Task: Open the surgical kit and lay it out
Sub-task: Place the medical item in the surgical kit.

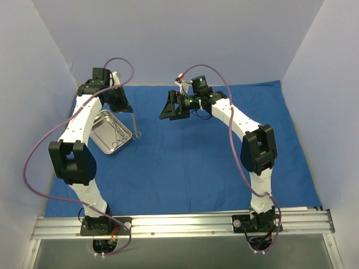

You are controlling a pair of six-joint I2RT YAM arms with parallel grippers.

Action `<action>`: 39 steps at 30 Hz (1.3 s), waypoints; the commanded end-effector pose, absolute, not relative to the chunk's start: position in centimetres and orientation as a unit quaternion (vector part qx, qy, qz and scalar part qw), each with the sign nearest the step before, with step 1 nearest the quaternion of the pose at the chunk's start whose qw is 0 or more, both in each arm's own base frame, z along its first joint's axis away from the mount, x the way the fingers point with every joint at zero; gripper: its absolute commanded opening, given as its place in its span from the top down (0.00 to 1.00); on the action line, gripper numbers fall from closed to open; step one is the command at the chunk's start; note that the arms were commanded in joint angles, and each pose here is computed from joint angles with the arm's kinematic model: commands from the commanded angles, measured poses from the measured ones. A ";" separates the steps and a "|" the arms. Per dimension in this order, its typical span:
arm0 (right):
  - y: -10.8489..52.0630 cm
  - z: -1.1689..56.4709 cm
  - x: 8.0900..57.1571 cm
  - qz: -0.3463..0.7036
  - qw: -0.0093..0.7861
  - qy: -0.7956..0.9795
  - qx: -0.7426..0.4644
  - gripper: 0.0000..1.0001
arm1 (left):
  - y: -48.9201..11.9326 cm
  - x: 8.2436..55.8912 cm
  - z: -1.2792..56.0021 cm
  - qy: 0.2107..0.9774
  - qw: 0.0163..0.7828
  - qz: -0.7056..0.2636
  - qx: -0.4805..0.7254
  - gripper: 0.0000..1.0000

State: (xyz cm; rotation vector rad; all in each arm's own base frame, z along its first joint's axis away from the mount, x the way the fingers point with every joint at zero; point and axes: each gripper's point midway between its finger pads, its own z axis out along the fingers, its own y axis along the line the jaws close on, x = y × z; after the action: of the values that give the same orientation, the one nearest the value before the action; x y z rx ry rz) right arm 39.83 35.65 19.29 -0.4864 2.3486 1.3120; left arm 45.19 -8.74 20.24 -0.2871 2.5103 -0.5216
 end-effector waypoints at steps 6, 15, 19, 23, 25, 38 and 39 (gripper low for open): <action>37.6 28.7 34.7 0.628 0.223 0.707 -0.238 0.17 | -15.9 40.5 26.6 0.882 0.301 -0.358 -0.050 0.98; 39.3 29.9 32.1 0.686 0.189 0.664 -0.231 0.25 | -19.1 38.3 28.6 0.850 0.292 -0.436 -0.038 0.98; 40.0 30.4 31.7 0.705 0.177 0.648 -0.230 0.28 | -19.5 38.1 29.2 0.842 0.293 -0.451 -0.037 0.98; 40.2 30.0 31.6 0.708 0.167 0.648 -0.225 0.32 | -19.9 37.9 29.6 0.836 0.291 -0.464 -0.037 0.98; 40.2 29.5 31.6 0.708 0.163 0.651 -0.221 0.32 | -20.0 37.9 29.5 0.833 0.289 -0.469 -0.040 0.98; 39.2 27.8 32.8 0.647 0.194 0.700 -0.230 0.33 | -19.9 38.2 29.3 0.837 0.289 -0.464 -0.034 0.98; 39.2 28.1 33.0 0.646 0.198 0.700 -0.231 0.33 | -19.9 38.3 29.1 0.838 0.287 -0.463 -0.034 0.98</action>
State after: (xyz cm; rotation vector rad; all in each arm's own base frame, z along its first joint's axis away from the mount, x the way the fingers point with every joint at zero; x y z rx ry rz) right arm 32.72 39.83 25.50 -0.5688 2.0362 1.8868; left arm 38.17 -19.47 26.62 -0.1663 2.3201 -1.1990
